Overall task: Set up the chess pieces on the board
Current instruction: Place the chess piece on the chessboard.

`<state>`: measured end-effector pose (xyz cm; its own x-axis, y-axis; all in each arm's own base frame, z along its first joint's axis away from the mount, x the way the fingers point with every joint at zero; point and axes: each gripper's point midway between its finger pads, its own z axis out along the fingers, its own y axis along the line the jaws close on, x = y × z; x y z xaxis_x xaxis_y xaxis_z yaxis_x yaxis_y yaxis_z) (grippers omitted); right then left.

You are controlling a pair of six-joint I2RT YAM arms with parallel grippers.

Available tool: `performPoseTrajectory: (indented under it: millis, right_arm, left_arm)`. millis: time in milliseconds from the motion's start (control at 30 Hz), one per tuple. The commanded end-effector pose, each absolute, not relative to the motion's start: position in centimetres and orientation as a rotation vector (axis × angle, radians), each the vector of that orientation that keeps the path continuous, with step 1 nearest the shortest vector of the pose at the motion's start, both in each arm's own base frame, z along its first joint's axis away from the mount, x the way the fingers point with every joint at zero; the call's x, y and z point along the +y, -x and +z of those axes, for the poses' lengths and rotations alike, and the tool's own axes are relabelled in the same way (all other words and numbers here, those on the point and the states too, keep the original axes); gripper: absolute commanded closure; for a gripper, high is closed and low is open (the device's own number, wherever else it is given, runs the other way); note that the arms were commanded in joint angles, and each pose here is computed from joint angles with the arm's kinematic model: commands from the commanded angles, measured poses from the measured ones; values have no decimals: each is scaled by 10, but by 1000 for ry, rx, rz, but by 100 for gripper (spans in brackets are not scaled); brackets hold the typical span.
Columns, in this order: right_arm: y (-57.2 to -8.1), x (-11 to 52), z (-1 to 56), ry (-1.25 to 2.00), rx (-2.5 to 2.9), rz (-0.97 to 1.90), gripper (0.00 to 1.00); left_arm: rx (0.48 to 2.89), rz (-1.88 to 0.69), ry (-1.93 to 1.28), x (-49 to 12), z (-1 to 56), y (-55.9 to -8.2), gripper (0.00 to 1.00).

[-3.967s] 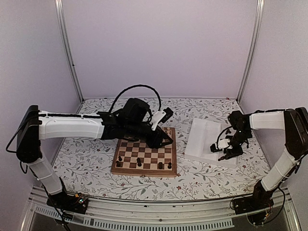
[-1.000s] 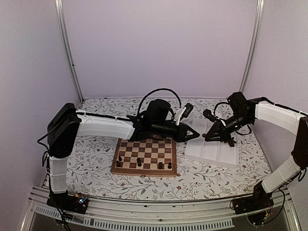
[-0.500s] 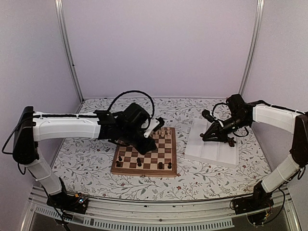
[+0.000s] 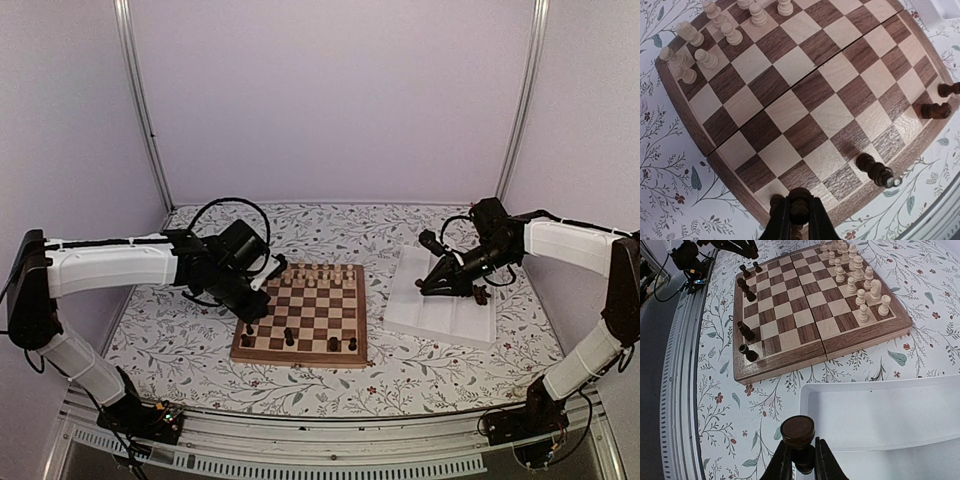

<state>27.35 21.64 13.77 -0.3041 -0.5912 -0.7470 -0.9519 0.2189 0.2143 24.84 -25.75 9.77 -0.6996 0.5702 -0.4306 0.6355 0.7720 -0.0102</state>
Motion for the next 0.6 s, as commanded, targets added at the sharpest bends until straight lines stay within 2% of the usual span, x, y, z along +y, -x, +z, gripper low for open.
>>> performPoseTrajectory:
  millis: [0, 567]
  right_arm:
    - [-270, 218, 135, 1416, 1982, 933, 86]
    - [-267, 217, 132, 1424, 1987, 933, 86]
  left_arm:
    - [2594, -231, -970, -256, 87, -242, 93]
    - [2660, -179, -1011, -255, 59, -239, 90]
